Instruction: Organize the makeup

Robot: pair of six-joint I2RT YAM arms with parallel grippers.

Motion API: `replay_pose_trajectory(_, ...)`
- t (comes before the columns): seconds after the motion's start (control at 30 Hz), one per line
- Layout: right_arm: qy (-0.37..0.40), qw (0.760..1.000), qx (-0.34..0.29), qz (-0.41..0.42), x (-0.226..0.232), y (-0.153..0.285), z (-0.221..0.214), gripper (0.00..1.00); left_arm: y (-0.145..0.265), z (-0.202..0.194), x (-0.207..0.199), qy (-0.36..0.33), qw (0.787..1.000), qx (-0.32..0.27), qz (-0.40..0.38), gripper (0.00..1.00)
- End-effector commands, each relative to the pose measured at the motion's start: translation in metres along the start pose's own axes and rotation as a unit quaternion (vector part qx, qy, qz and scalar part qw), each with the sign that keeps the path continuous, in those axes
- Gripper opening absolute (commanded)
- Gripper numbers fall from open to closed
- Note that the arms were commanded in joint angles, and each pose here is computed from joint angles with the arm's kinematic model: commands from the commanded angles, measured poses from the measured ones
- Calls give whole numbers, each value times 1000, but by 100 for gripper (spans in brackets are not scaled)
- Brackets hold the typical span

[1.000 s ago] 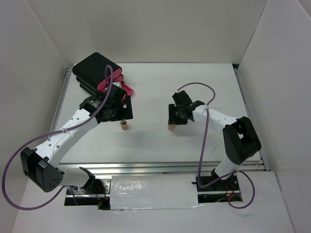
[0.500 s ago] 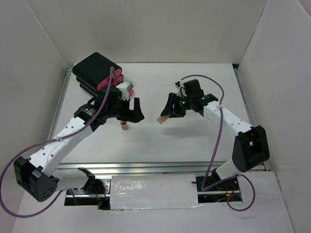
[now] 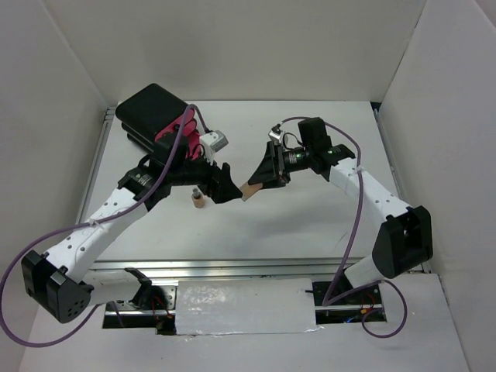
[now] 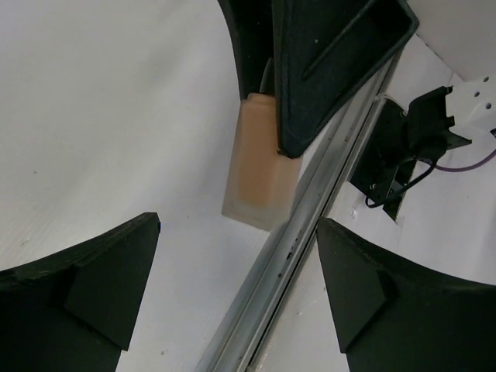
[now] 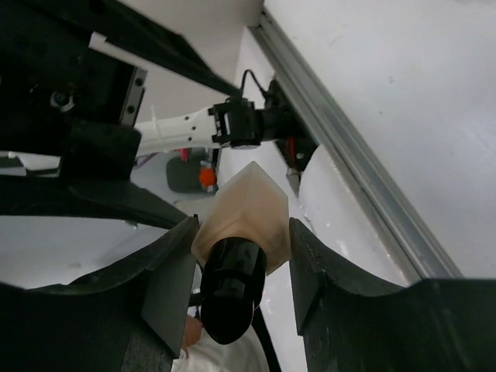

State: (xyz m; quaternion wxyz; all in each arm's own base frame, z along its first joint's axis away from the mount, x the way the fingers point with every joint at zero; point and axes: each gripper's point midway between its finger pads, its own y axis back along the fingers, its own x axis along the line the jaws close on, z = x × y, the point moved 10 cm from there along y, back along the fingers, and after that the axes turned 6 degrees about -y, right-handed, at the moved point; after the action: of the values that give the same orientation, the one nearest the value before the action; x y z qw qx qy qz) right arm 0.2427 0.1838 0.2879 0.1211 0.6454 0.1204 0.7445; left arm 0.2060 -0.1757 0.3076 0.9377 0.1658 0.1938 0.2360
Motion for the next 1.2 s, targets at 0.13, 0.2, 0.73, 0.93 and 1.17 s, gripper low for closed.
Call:
replay_pose_trajectory(0.13, 8, 999, 9, 52, 39, 17, -15, 25, -10, 25, -6, -45, 996, -18, -78, 95)
replay_pose_trajectory(0.2, -7, 999, -1, 44, 40, 17, -16, 25, -7, 27, -8, -54, 996, -24, -69, 95)
replay_pose_trajectory(0.73, 9, 999, 9, 37, 45, 18, -14, 25, -24, 34, -15, -35, 987, -24, -154, 92)
replay_pose_trajectory(0.93, 10, 999, 6, 34, 50, 18, -10, 25, -24, 36, -17, -40, 986, -8, -165, 88)
replay_pose_trajectory(1.17, 60, 996, 30, 66, 51, 19, -11, 27, -32, 32, -18, -15, 974, 9, -224, 71)
